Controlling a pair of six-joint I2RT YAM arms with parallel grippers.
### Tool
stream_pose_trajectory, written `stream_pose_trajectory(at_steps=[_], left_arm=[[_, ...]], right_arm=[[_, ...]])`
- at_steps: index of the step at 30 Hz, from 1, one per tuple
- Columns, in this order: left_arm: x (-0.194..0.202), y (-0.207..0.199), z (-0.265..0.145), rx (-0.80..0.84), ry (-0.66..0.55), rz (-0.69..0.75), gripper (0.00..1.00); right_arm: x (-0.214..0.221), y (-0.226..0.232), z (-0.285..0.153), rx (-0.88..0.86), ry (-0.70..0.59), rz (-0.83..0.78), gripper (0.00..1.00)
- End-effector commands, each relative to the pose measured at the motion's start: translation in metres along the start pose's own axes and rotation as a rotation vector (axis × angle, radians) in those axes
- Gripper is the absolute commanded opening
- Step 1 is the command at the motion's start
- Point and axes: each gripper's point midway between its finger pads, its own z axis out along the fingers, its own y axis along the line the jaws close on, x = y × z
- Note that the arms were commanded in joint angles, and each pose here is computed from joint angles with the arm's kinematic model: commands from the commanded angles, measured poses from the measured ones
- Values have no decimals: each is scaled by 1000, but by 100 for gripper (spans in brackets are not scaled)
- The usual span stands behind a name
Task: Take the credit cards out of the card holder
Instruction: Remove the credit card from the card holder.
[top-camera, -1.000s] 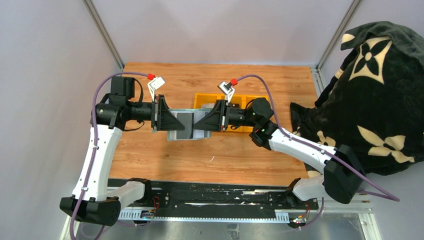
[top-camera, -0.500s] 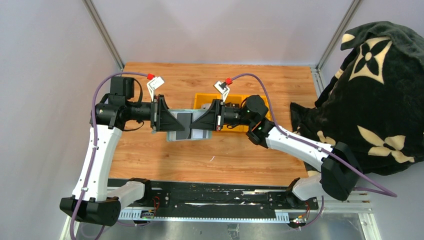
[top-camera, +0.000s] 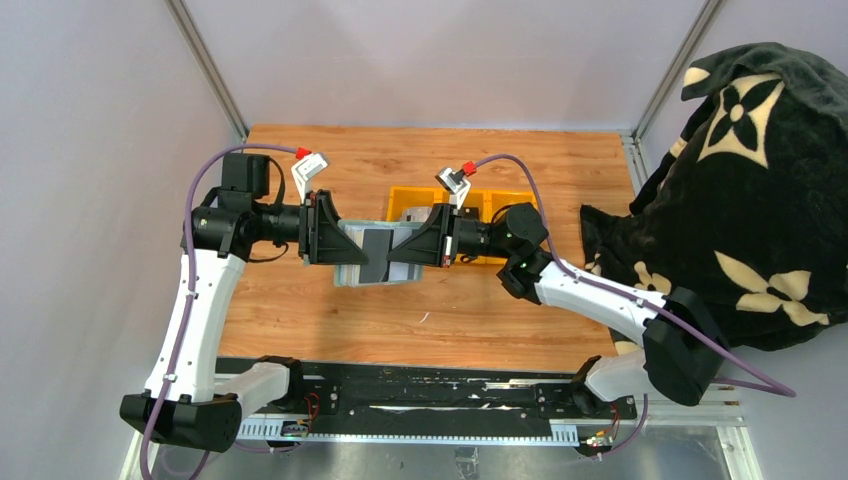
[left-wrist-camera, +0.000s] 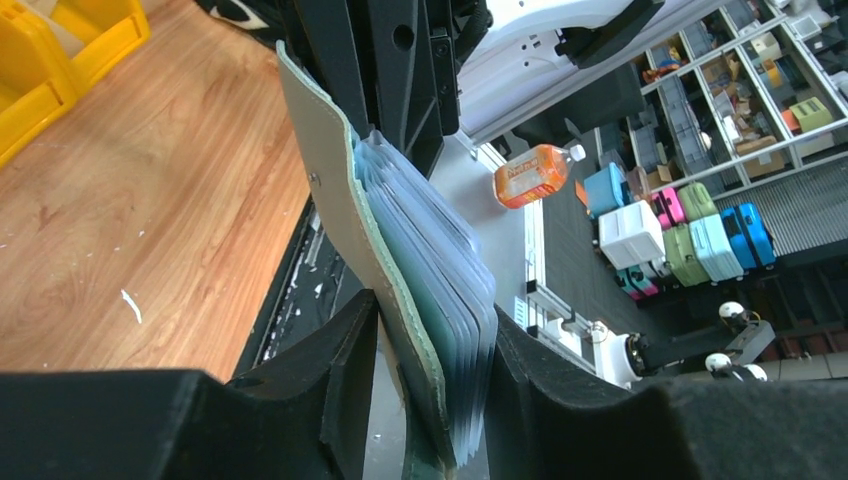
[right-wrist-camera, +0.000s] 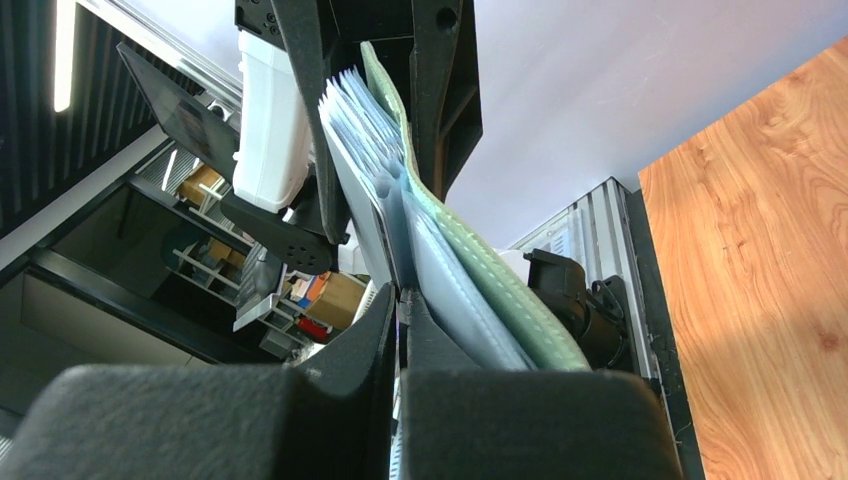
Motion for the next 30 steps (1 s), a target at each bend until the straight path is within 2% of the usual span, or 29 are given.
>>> stream_pose_trajectory(at_steps=[1,9,23,25,27,29,30], left_arm=[[0,-29,-1,114,5,11,38],[-3,-25,-1,97,4,3,19],[-6,-23,-2,75,-2,14,16],[-6,-19,-1,59,-1,6,12],[-7,-12,-1,26,-2,0,2],[-8,-3,0,-21,-3,-14,0],[-8,1,0,-31,-2,-23,0]], right_arm=[[-4,-1,-10,10,-31,-2,0],[-3,10,-12,-26,-15,-15,0],[1,4,-26,23,-44,-30,0],[0,7,-25,17,-45,-33,0],[-2,12,-23,2,-45,-39,0],[-3,15,-19,-11,-41,-41,1],[-4,16,-16,-16,-39,-42,7]])
